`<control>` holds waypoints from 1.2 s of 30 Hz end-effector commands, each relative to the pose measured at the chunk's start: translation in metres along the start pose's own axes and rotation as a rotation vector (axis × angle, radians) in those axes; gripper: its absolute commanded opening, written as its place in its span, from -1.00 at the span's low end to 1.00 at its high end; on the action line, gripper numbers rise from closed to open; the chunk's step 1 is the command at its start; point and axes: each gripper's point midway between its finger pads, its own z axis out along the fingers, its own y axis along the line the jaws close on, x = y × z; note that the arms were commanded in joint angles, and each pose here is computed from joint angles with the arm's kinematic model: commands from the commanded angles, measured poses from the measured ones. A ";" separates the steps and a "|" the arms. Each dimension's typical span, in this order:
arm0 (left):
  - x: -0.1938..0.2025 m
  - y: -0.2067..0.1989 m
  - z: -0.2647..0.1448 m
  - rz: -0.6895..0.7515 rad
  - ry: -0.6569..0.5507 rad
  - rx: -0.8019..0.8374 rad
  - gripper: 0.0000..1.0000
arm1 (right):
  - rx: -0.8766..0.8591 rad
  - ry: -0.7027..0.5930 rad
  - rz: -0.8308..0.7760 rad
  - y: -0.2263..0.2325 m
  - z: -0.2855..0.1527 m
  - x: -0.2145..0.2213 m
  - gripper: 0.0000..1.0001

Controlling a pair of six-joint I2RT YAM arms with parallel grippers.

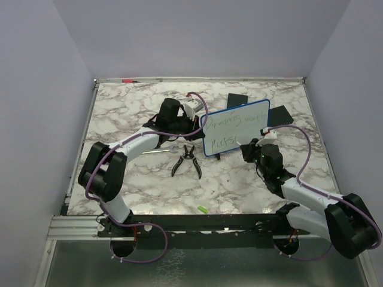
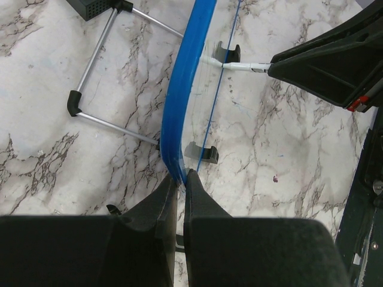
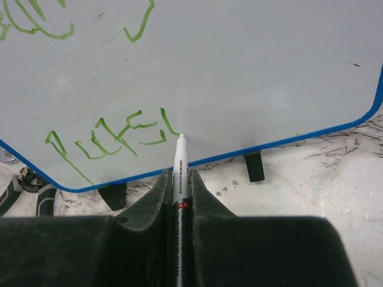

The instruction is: Write a sentence on the whiteboard

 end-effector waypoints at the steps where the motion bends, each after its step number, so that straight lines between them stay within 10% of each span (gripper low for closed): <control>1: 0.009 0.005 0.002 0.016 0.035 -0.032 -1.00 | 0.079 -0.030 -0.005 -0.012 0.002 -0.011 -0.98; 36: 0.009 0.005 0.003 0.016 0.035 -0.033 -1.00 | 0.068 -0.063 -0.040 -0.007 0.003 -0.028 -0.98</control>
